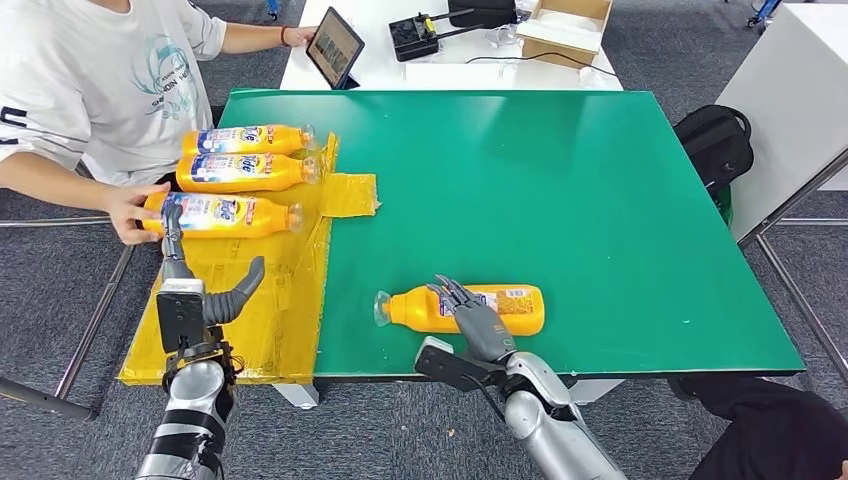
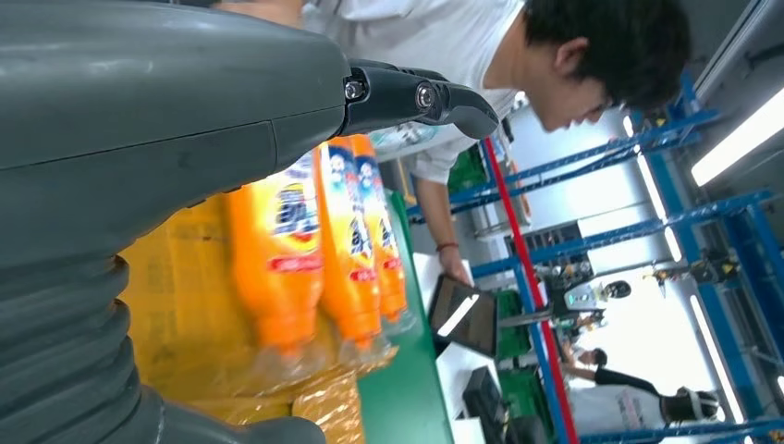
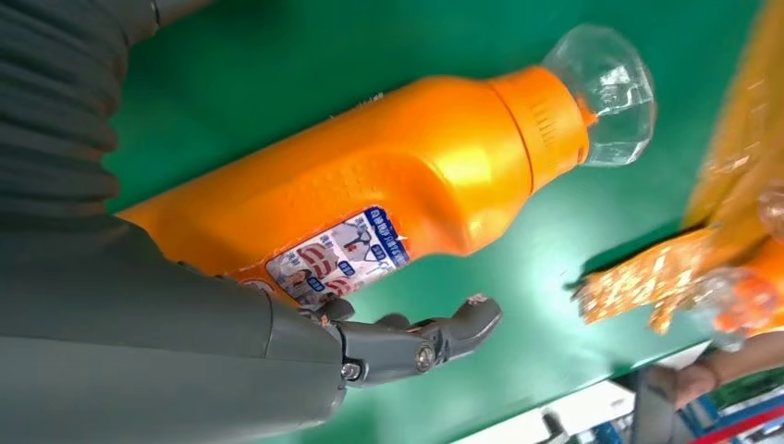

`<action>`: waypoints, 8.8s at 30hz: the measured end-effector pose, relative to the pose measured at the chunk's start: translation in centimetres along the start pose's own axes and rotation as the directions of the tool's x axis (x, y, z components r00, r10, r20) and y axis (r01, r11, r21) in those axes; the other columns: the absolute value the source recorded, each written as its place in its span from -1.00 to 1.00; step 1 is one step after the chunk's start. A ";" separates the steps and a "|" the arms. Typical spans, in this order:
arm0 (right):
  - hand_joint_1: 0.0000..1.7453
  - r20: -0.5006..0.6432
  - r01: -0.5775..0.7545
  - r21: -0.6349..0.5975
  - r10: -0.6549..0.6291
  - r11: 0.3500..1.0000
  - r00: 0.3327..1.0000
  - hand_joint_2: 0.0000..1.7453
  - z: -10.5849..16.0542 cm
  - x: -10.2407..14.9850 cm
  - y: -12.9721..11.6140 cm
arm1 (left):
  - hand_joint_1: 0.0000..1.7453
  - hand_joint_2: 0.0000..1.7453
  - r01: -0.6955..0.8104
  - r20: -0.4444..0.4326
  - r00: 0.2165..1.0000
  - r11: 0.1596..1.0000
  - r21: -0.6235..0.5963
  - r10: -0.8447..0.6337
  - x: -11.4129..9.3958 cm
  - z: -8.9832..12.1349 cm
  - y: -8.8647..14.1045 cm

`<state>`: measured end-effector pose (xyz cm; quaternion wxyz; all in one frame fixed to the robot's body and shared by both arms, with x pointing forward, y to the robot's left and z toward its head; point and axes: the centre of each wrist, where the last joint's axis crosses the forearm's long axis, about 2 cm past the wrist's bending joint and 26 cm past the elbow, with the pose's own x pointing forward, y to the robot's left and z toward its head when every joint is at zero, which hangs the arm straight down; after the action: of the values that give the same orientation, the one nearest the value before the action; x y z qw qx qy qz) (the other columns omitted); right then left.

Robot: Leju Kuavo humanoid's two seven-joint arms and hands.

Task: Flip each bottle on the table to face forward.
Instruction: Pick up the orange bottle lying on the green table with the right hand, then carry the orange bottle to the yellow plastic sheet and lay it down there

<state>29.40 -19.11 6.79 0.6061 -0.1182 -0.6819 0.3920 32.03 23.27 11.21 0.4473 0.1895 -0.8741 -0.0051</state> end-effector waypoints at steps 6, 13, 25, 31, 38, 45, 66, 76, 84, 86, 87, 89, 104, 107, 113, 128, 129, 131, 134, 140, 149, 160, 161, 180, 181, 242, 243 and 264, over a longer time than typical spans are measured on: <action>-1.00 -0.038 -0.079 -0.040 0.078 0.996 0.996 1.00 -0.2 -0.7 -0.8 | -1.00 1.00 -0.009 -0.023 1.000 1.000 -0.030 0.008 -0.2 0.5 -0.4; -1.00 -0.043 -0.133 -0.079 0.130 0.988 0.991 1.00 -0.6 -1.2 -2.0 | -1.00 1.00 -0.007 -0.037 0.999 0.999 -0.048 0.006 -0.5 0.8 -0.5; -1.00 -0.056 -0.131 -0.053 0.128 0.990 0.990 1.00 -1.2 -1.6 -3.1 | -1.00 1.00 -0.013 -0.047 0.999 0.999 -0.052 0.010 -0.6 1.1 -0.6; -1.00 -0.093 -0.092 -0.046 0.087 0.995 0.992 1.00 -1.4 -2.3 -3.5 | -1.00 1.00 -0.014 -0.055 0.998 0.999 -0.032 0.013 -0.6 1.1 -0.6; -1.00 -0.124 -0.097 -0.040 0.091 0.994 0.988 1.00 -1.8 -2.7 -3.9 | -1.00 1.00 -0.023 -0.065 0.998 1.000 -0.010 0.022 -0.7 1.1 -0.5; -1.00 -0.146 -0.109 -0.051 0.101 0.993 0.984 1.00 -1.8 -3.1 -4.2 | -1.00 1.00 -0.031 -0.074 0.997 1.000 0.004 0.031 -0.7 1.2 -0.5; -1.00 -0.204 -0.203 0.043 0.208 0.978 0.957 1.00 -1.7 -5.1 -8.8 | -1.00 1.00 -0.040 -0.105 0.994 0.999 -0.001 0.040 -1.3 2.0 0.2; -1.00 -0.209 -0.225 0.111 0.244 0.968 0.947 1.00 -2.2 -5.2 -9.9 | -1.00 1.00 -0.047 -0.128 0.991 0.999 -0.018 0.044 -1.7 2.5 0.1; 0.93 -0.226 -0.228 0.164 0.261 0.960 0.938 1.00 -2.6 -5.5 -10.8 | -1.00 1.00 -0.049 -0.143 0.989 0.998 -0.025 0.045 -1.9 2.7 0.0; 1.00 -0.234 -0.226 0.187 0.267 0.956 0.935 1.00 -2.8 -5.6 -11.1 | -1.00 1.00 -0.053 -0.148 0.988 0.998 -0.029 0.048 -2.0 2.8 -0.1; 1.00 -0.238 -0.226 0.199 0.271 0.954 0.933 1.00 -2.9 -5.7 -11.2 | -1.00 1.00 -0.054 -0.151 0.987 0.998 -0.031 0.049 -2.0 2.8 -0.1; 1.00 -0.246 -0.224 0.221 0.277 0.949 0.929 1.00 -3.1 -5.9 -11.4 | -1.00 1.00 -0.057 -0.156 0.986 0.998 -0.033 0.051 -2.1 2.8 -0.2; 1.00 -0.260 -0.231 0.260 0.299 0.937 0.918 1.00 -3.9 -6.2 -12.2 | -1.00 1.00 -0.073 -0.187 0.980 0.996 -0.042 0.064 -2.5 3.1 -0.5; 1.00 -0.263 -0.227 0.262 0.296 0.938 0.918 1.00 -4.0 -6.3 -12.2 | -1.00 1.00 -0.075 -0.191 0.979 0.996 -0.041 0.066 -2.5 3.1 -0.6; 1.00 -0.234 -0.194 0.196 0.238 0.961 0.943 1.00 -3.7 -6.3 -11.6 | -1.00 1.00 -0.080 -0.195 0.978 0.996 -0.042 0.070 -2.5 3.2 -0.6; 1.00 0.238 0.089 -0.593 0.069 0.800 0.969 1.00 0.0 1.5 -7.9 | -1.00 1.00 -0.395 -0.292 0.893 0.908 -0.142 0.343 0.5 3.4 -4.4; 1.00 0.246 0.101 -0.614 0.068 0.783 0.967 1.00 0.1 1.7 -8.0 | -1.00 1.00 -0.414 -0.296 0.885 0.898 -0.150 0.358 0.7 3.4 -4.6; 1.00 0.255 0.117 -0.640 0.067 0.759 0.964 1.00 0.3 2.0 -8.2 | -1.00 1.00 -0.444 -0.302 0.873 0.881 -0.163 0.384 1.1 3.4 -5.0; 1.00 0.263 0.127 -0.673 0.076 0.729 0.962 1.00 0.5 2.1 -8.3 | -1.00 1.00 -0.500 -0.311 0.847 0.846 -0.186 0.432 1.7 3.4 -5.5; 1.00 0.293 0.139 -0.696 0.102 0.704 0.951 1.00 0.6 2.4 -8.3 | -1.00 1.00 -0.633 -0.341 0.766 0.734 -0.246 0.546 2.7 3.6 -6.4; 1.00 0.379 0.165 -0.702 0.167 0.693 0.910 1.00 0.3 4.2 -6.9 | -1.00 1.00 -0.724 -0.354 0.689 0.615 -0.313 0.632 3.6 3.8 -7.4; 1.00 0.493 0.270 -0.521 0.028 0.810 0.870 1.00 -1.1 7.7 0.2 | -1.00 1.00 -0.808 -0.357 0.580 0.457 -0.373 0.732 5.1 3.3 -8.8; 1.00 0.498 0.271 -0.500 0.017 0.823 0.867 1.00 -1.2 8.2 1.2 | -1.00 1.00 -0.809 -0.357 0.577 0.452 -0.376 0.735 5.2 3.2 -8.9; 1.00 0.419 0.227 -0.338 -0.070 0.913 0.905 1.00 -1.6 8.3 5.2 | -1.00 1.00 -0.828 -0.350 0.543 0.418 -0.373 0.763 6.1 3.6 -9.5; 1.00 0.413 0.229 -0.334 -0.076 0.914 0.907 1.00 -1.6 8.3 5.3 | -1.00 1.00 -0.828 -0.350 0.544 0.420 -0.370 0.763 6.1 3.7 -9.5; -1.00 0.383 0.467 -0.264 -0.353 0.844 0.854 -1.00 -0.8 8.4 6.0 | 1.00 1.00 -0.373 -0.102 0.928 0.897 -0.239 0.359 4.5 0.3 -7.3; -1.00 0.390 0.499 -0.261 -0.382 0.827 0.838 -1.00 -0.8 8.5 5.8 | 1.00 1.00 -0.324 -0.080 0.946 0.920 -0.219 0.314 4.2 0.0 -6.8; -1.00 0.546 0.650 -0.502 -0.374 0.570 0.750 -1.00 -0.2 9.6 0.4 | 1.00 1.00 0.797 0.225 0.599 0.546 -0.257 -0.768 -3.8 -3.1 1.6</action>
<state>27.20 -12.67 13.59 0.4660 -0.0408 -0.8817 -0.0608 35.95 26.49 10.37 0.3850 0.4805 -0.7015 -0.3590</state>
